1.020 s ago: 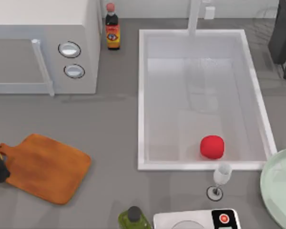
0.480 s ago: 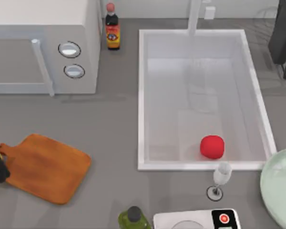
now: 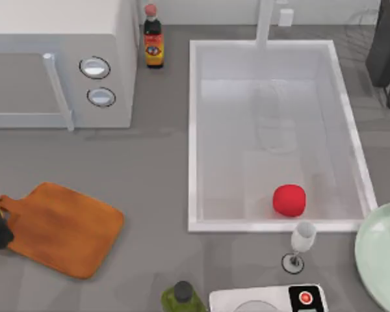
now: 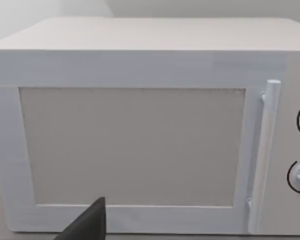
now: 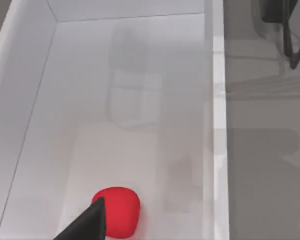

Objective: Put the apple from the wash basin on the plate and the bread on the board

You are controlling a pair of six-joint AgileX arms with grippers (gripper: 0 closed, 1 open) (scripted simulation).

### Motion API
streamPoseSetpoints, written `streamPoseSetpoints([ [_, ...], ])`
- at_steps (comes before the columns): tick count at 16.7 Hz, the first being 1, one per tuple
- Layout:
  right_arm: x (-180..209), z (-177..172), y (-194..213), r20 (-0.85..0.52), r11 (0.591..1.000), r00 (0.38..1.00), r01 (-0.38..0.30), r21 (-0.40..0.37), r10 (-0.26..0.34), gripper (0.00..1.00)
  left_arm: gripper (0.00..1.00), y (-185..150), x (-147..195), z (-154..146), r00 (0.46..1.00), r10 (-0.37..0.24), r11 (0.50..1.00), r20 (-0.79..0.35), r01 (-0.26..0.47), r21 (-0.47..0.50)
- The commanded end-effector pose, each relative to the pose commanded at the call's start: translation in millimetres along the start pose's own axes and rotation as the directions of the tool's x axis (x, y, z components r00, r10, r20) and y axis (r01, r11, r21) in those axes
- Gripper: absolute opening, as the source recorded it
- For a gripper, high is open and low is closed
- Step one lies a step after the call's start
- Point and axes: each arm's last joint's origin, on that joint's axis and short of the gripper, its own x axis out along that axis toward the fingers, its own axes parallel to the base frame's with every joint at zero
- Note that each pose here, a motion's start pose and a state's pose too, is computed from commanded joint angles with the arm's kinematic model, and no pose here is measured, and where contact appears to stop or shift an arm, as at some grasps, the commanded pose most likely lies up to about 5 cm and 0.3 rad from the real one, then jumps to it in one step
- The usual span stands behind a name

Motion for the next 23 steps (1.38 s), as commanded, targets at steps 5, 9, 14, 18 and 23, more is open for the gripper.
streamPoseSetpoints([
  [5, 82.0, 45.9, 43.2, -0.404, 0.999, 0.914, 0.037, 0.021, -0.025, 1.00, 1.00, 0.0, 0.0, 0.0, 1.000, 0.000, 1.000, 0.000, 0.000, 0.000],
  [9, 158.4, 44.4, 78.8, -0.638, 0.995, 0.765, 0.100, -0.011, -0.084, 1.00, 1.00, 0.0, 0.0, 0.0, 1.000, 0.000, 1.000, 0.000, 0.000, 0.000],
  [14, 216.9, 23.3, 106.7, -0.772, 0.986, 0.618, 0.155, -0.065, -0.148, 1.00, 1.00, 0.0, 0.0, 0.0, 1.000, 0.000, 1.000, 0.000, 0.000, 0.000],
  [18, 225.1, 18.9, 111.0, -0.788, 0.984, 0.595, 0.163, -0.075, -0.159, 1.00, 1.00, 0.0, 0.0, 0.0, 1.000, 0.000, 1.000, 0.000, 0.000, 0.000],
  [23, 229.5, 15.1, 108.2, -0.789, 0.983, 0.593, 0.167, -0.073, -0.160, 1.00, 1.00, 0.0, 0.0, 0.0, 1.000, 0.000, 1.000, 0.000, 0.000, 0.000],
])
